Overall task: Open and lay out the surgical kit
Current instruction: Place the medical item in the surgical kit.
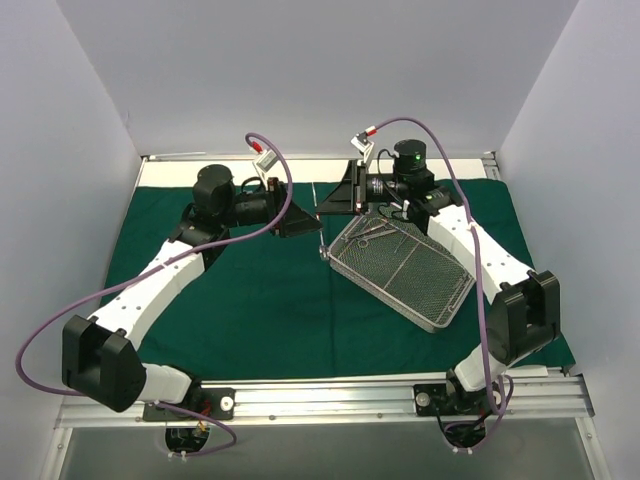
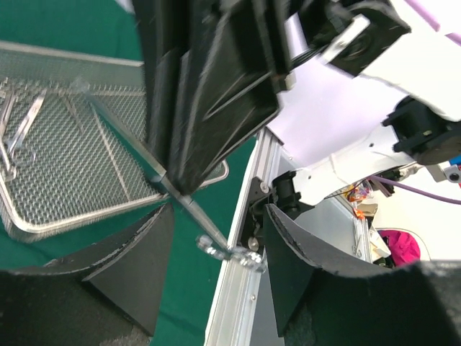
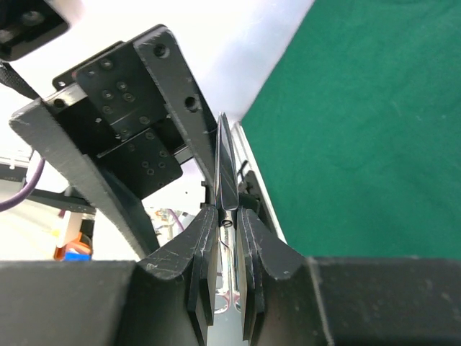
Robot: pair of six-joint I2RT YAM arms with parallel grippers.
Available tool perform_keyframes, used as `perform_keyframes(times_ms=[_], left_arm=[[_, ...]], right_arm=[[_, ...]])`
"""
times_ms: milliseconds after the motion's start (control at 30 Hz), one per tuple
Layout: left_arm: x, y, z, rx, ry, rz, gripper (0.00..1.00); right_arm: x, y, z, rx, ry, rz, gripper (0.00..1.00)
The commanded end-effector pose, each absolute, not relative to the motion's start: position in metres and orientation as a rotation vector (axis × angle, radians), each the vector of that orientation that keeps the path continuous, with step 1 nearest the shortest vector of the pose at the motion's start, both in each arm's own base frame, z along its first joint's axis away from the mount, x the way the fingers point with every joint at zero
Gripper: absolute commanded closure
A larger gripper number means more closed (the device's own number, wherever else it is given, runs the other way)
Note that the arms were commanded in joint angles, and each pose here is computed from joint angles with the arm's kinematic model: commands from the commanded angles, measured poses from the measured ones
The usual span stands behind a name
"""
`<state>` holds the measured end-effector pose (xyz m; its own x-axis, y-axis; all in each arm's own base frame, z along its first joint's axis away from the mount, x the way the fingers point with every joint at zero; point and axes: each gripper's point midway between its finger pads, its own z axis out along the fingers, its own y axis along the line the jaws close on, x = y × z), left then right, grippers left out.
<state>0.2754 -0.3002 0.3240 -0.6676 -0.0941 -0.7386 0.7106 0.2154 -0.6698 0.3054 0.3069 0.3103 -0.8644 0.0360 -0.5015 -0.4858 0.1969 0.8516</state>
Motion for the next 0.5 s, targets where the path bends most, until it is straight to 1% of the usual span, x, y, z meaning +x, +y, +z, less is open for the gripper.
perform_keyframes(times_ms=[0,467], left_arm=[[0.266,-0.3034,0.3551,0.661,1.656,-1.567,0.39],[0.2644,-0.3005,0.352,0.655,1.657,-1.568,0.4]], right_arm=[[0.2926,0.3102,0.3397,-0.491,1.948,1.779,1.0],[0.2892,0.3113,0.3461,-0.477,1.934,1.783,1.0]])
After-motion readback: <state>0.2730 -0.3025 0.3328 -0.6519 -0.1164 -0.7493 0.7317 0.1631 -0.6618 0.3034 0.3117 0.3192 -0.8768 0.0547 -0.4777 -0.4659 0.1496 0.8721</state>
